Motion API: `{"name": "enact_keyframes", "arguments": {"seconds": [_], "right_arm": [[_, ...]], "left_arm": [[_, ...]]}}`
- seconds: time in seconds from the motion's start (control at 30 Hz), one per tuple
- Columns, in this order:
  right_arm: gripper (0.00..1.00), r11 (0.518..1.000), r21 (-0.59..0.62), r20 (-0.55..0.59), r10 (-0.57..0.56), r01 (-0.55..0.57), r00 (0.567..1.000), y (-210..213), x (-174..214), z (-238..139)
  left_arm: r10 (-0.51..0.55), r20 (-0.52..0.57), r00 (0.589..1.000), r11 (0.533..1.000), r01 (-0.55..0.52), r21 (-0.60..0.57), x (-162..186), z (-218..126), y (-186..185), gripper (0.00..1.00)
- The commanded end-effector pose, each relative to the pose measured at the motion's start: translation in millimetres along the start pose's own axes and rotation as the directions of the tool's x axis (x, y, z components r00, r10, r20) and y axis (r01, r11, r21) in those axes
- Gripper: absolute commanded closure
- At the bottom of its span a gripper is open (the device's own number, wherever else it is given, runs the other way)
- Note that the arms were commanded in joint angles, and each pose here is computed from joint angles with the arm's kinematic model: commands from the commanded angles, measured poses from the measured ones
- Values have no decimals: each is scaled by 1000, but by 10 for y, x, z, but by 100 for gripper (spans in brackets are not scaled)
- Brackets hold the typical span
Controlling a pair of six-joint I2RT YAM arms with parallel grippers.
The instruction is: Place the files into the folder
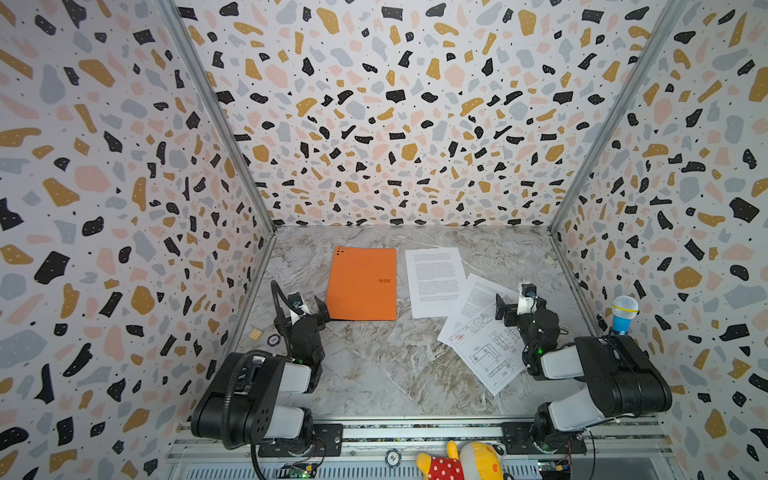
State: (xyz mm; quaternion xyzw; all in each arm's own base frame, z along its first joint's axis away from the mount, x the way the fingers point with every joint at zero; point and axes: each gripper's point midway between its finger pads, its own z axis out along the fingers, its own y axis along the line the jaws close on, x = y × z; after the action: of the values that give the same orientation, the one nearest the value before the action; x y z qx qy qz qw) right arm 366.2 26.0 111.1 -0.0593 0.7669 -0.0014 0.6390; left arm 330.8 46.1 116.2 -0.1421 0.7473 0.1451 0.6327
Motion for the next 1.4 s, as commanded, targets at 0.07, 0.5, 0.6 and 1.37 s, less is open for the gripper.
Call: {"name": "enact_keyframes", "arguments": {"seconds": [0.07, 0.5, 0.6, 1.37], "right_arm": [[2, 1000, 3, 27, 2, -2, 1000, -15, -97, 10], [5, 999, 37, 32, 24, -25, 999, -83, -134, 2], [5, 991, 107, -48, 88, -82, 995, -262, -212, 98], [11, 755, -423, -407, 336, -501, 850, 1810, -787, 163]], "left_arm": [[-26, 70, 997, 1000, 26, 9, -218, 12, -28, 0], [-51, 70, 996, 997, 55, -55, -335, 34, 63, 1], [-84, -48, 995, 973, 71, -221, -441, 135, 251, 1], [-270, -431, 861, 962, 261, -82, 128, 150, -252, 0]]}}
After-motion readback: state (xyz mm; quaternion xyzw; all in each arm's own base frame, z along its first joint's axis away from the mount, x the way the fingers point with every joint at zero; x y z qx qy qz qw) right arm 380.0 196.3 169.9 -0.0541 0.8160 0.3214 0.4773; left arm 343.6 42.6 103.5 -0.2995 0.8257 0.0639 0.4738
